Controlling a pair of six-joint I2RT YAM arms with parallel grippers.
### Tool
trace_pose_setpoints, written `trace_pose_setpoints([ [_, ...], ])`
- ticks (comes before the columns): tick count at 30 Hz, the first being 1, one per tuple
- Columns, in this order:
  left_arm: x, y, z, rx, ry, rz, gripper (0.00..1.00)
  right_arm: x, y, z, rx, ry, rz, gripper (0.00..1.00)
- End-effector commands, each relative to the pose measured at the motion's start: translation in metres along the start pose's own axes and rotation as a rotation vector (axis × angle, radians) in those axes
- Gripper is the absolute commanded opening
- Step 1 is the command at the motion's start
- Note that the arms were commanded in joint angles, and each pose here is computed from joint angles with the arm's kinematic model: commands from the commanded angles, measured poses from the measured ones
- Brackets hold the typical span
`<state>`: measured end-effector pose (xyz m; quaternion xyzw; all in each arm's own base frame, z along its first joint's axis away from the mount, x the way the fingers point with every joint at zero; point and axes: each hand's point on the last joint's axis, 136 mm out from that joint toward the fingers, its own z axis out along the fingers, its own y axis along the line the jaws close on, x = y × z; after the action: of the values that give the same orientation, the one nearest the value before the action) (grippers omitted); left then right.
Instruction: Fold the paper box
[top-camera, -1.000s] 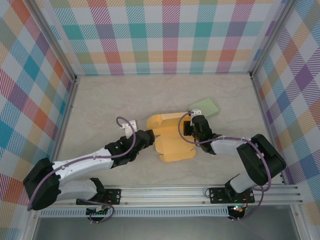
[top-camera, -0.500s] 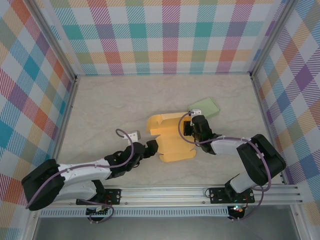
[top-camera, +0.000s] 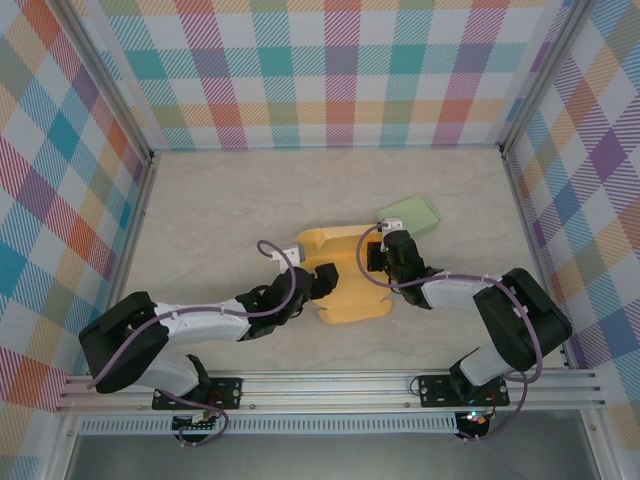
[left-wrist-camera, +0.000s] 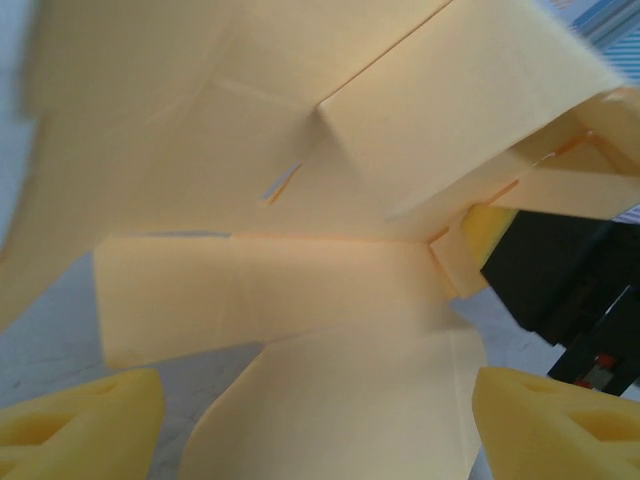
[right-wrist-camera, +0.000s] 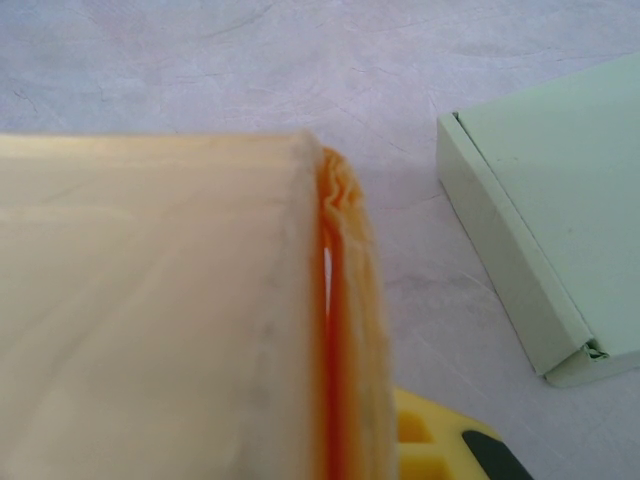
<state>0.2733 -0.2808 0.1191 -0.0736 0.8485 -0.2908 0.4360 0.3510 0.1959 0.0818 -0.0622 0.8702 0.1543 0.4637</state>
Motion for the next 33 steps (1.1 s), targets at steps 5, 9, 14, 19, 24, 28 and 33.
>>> trace_pose_setpoints([
  [5, -0.021, -0.017, 0.008, 0.011, -0.075, 0.037, 0.82, -0.006, 0.002, -0.003, -0.013, -0.019, 0.022, 0.00],
  [9, -0.016, -0.015, 0.010, -0.007, -0.059, 0.029, 0.82, -0.006, 0.002, -0.003, -0.013, -0.018, 0.021, 0.00],
  [14, -0.012, 0.018, -0.003, -0.172, -0.048, -0.021, 0.89, -0.006, 0.002, -0.003, -0.015, -0.019, 0.022, 0.00],
  [19, -0.007, 0.030, -0.004, -0.211, -0.045, -0.033, 0.94, -0.005, 0.003, -0.003, -0.019, -0.016, 0.023, 0.00],
  [24, -0.012, 0.018, 0.006, -0.190, -0.048, 0.010, 0.96, -0.006, 0.002, -0.004, -0.019, -0.023, 0.023, 0.00],
  [28, -0.018, 0.005, 0.017, -0.139, -0.059, 0.021, 0.95, -0.006, 0.002, -0.005, -0.021, -0.026, 0.024, 0.00],
  [33, -0.022, -0.020, 0.027, -0.053, -0.054, 0.045, 0.93, -0.006, 0.002, -0.005, -0.021, -0.027, 0.024, 0.00],
])
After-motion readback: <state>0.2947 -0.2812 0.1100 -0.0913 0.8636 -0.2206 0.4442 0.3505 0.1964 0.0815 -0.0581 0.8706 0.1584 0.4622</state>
